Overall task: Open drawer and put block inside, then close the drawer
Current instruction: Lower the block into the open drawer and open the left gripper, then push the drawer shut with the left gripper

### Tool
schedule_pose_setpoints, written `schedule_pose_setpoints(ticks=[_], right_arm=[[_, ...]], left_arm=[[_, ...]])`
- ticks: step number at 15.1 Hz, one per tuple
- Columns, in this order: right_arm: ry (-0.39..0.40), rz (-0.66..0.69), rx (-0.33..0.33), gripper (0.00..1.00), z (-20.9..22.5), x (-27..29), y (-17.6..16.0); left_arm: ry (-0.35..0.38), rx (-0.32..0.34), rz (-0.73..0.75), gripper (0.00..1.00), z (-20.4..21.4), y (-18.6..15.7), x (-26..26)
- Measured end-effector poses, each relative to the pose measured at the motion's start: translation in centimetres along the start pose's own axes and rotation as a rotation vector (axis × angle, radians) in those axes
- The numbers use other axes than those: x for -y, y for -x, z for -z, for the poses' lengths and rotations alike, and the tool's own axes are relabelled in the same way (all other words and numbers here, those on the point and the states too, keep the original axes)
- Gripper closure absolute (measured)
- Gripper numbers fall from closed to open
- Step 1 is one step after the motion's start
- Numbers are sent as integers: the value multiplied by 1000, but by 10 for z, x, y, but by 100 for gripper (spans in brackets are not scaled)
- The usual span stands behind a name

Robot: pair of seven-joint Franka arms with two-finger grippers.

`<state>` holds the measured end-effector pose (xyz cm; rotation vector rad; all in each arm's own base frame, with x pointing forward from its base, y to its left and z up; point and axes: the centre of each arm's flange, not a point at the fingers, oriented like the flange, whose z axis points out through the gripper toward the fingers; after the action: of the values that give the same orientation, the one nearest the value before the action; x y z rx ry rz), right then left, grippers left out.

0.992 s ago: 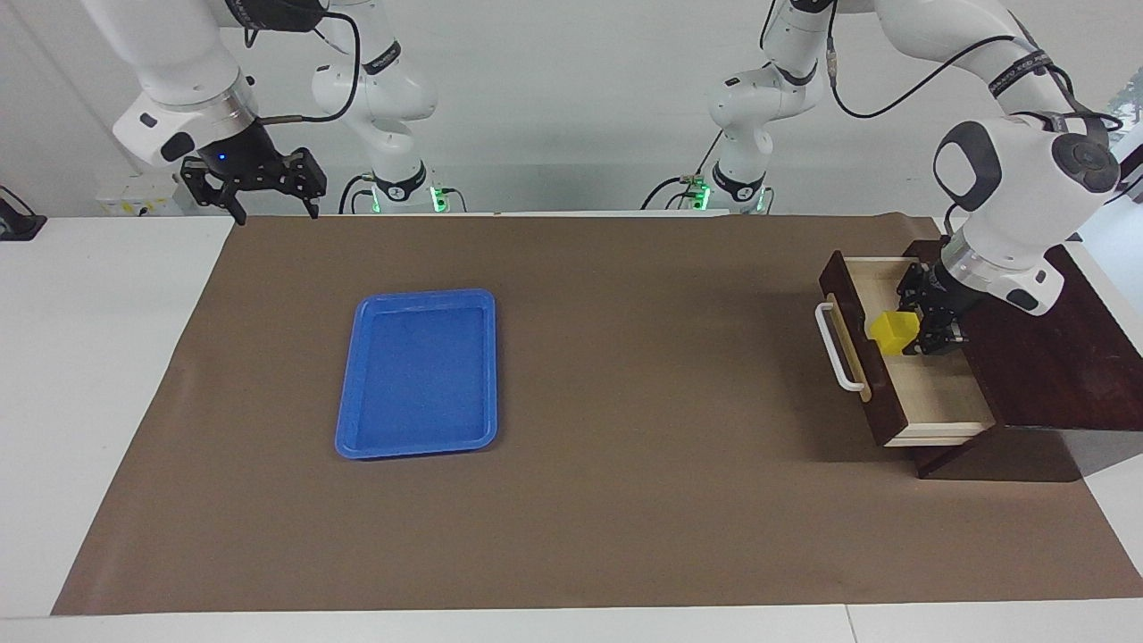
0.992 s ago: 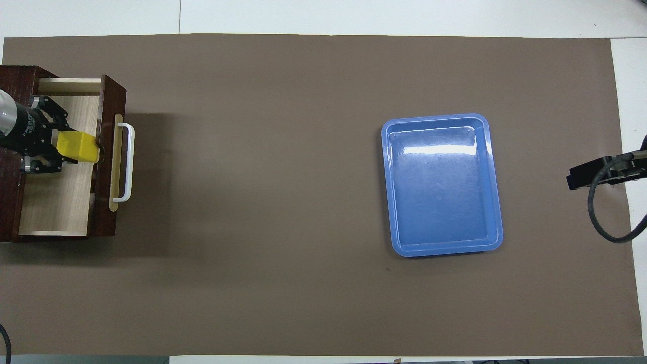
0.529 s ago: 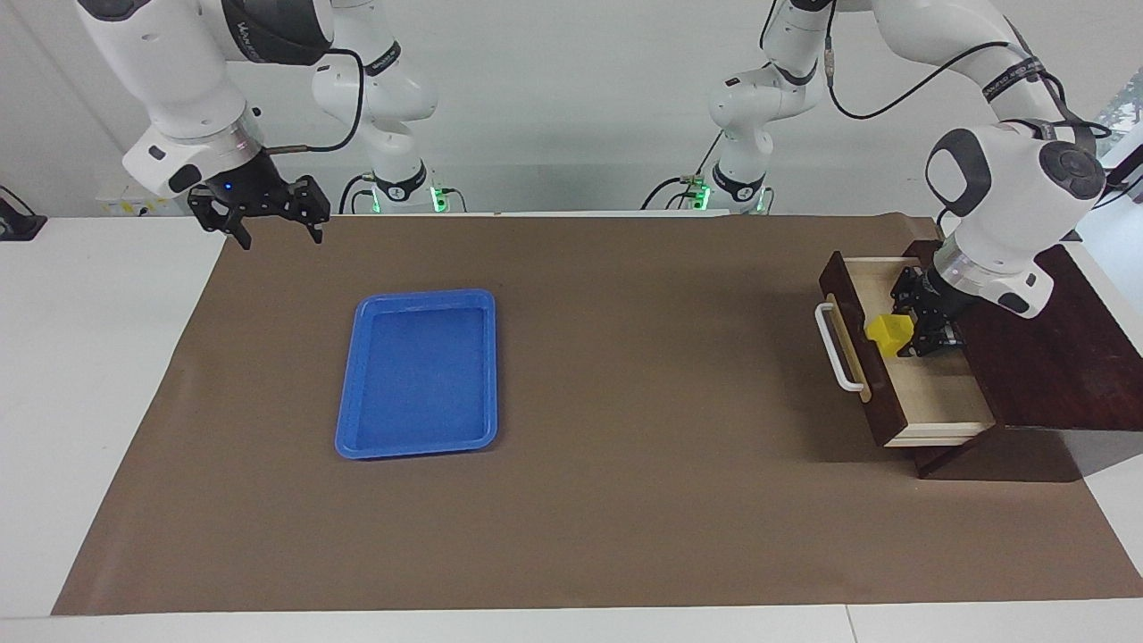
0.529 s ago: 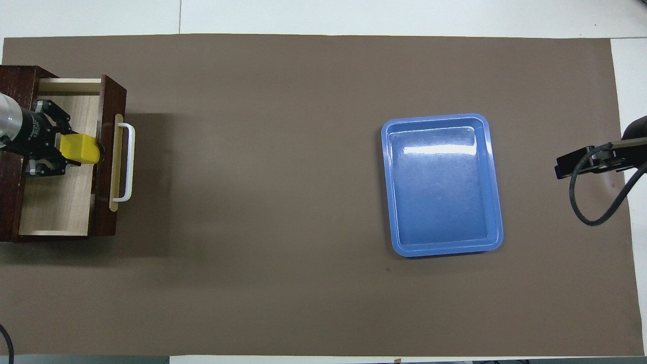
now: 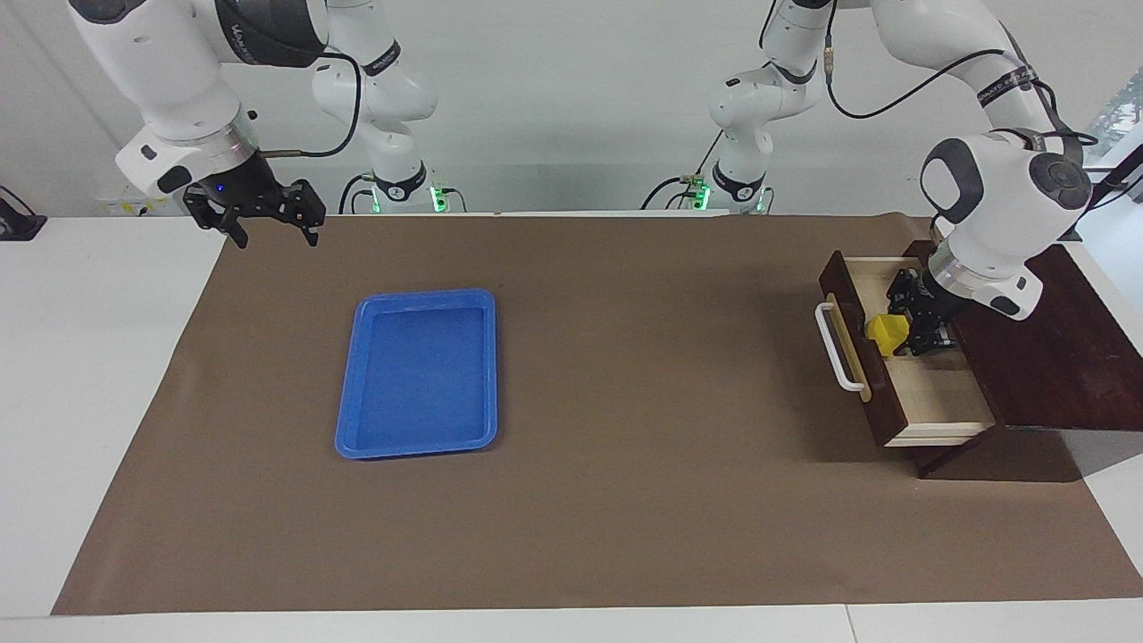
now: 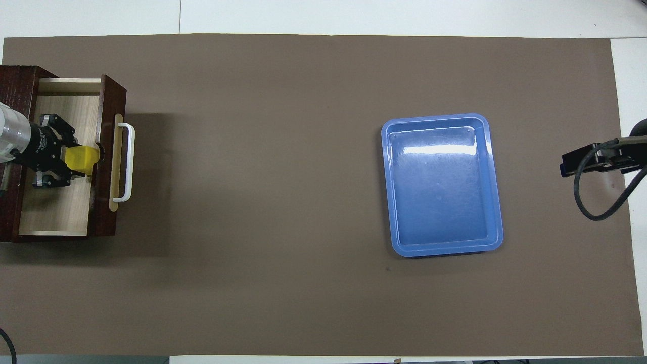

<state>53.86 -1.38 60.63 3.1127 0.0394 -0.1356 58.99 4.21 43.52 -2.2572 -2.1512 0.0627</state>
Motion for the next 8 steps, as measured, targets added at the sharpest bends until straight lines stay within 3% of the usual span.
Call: schedule_pose_setpoints(ticks=[8], right_arm=[[1, 1, -3, 0, 2, 4, 1]], left_arm=[[-3, -28, -25, 44, -1, 7, 3]])
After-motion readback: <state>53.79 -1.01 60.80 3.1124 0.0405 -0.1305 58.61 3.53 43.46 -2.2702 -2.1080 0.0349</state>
